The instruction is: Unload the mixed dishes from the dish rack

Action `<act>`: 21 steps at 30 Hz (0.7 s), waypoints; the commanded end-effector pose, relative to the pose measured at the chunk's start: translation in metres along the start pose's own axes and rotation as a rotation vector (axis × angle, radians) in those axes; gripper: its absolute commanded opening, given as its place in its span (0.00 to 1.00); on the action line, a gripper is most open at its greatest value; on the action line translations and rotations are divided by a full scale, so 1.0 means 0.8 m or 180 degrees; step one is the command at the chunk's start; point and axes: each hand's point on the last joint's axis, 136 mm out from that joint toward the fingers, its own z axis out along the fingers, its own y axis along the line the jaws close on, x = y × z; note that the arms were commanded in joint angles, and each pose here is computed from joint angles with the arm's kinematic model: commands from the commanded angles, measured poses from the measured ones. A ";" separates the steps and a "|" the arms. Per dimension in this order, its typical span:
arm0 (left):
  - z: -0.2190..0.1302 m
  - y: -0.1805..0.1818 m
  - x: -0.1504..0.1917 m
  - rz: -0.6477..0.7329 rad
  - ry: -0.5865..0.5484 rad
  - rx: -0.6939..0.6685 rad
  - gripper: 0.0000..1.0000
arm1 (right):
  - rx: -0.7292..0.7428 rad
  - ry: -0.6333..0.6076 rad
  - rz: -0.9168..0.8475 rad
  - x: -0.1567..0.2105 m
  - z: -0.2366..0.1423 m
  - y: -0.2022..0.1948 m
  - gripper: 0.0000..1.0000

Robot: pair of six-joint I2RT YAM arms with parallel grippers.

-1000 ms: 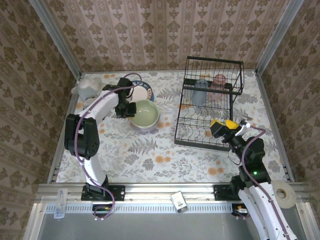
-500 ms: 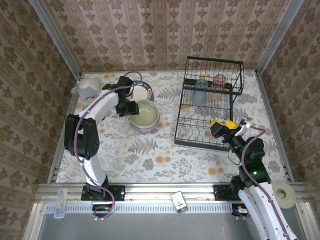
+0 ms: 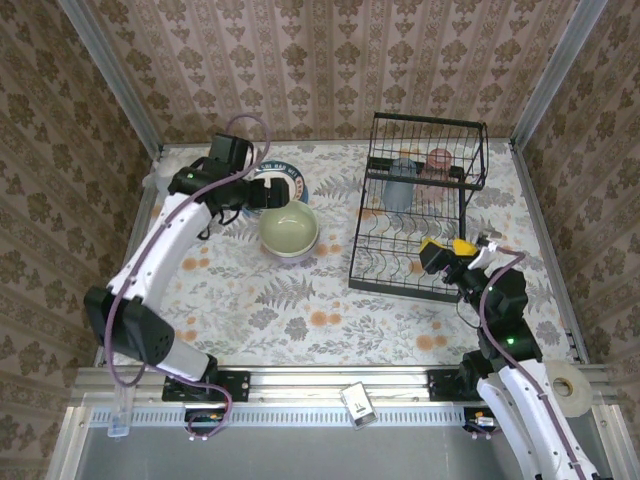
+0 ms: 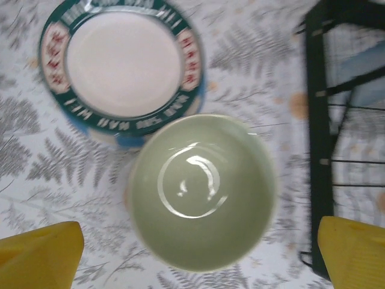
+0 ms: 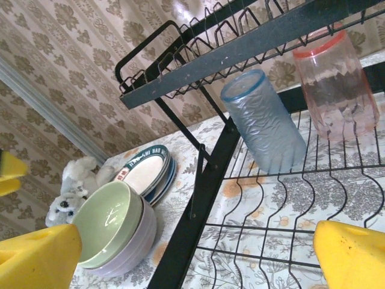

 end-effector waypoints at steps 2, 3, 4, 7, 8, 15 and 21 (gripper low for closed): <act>-0.017 -0.075 0.010 0.0343 -0.0122 0.0557 1.00 | 0.0265 -0.0061 -0.0155 -0.021 -0.011 -0.005 1.00; -0.017 -0.089 0.016 0.0401 -0.0109 0.0647 1.00 | 0.0259 -0.0064 -0.0190 -0.023 -0.012 -0.003 1.00; -0.016 -0.102 0.024 0.0446 -0.0084 0.0719 1.00 | 0.0322 -0.0080 -0.0195 -0.026 -0.013 -0.006 1.00; -0.004 -0.137 0.050 0.0588 0.0047 0.0890 0.97 | 0.0584 -0.0197 -0.0105 -0.035 -0.016 -0.023 1.00; 0.003 -0.148 0.061 0.0646 0.0122 0.0922 0.97 | 0.0639 -0.0253 -0.0084 -0.037 -0.018 -0.027 1.00; 0.063 -0.190 0.135 0.0811 0.0728 0.1003 0.90 | 0.0169 -0.0593 -0.0514 -0.014 -0.005 -0.023 1.00; 0.120 -0.201 0.183 0.0796 0.1186 0.0891 0.84 | 0.0098 -0.0746 -0.1160 -0.003 0.014 -0.014 1.00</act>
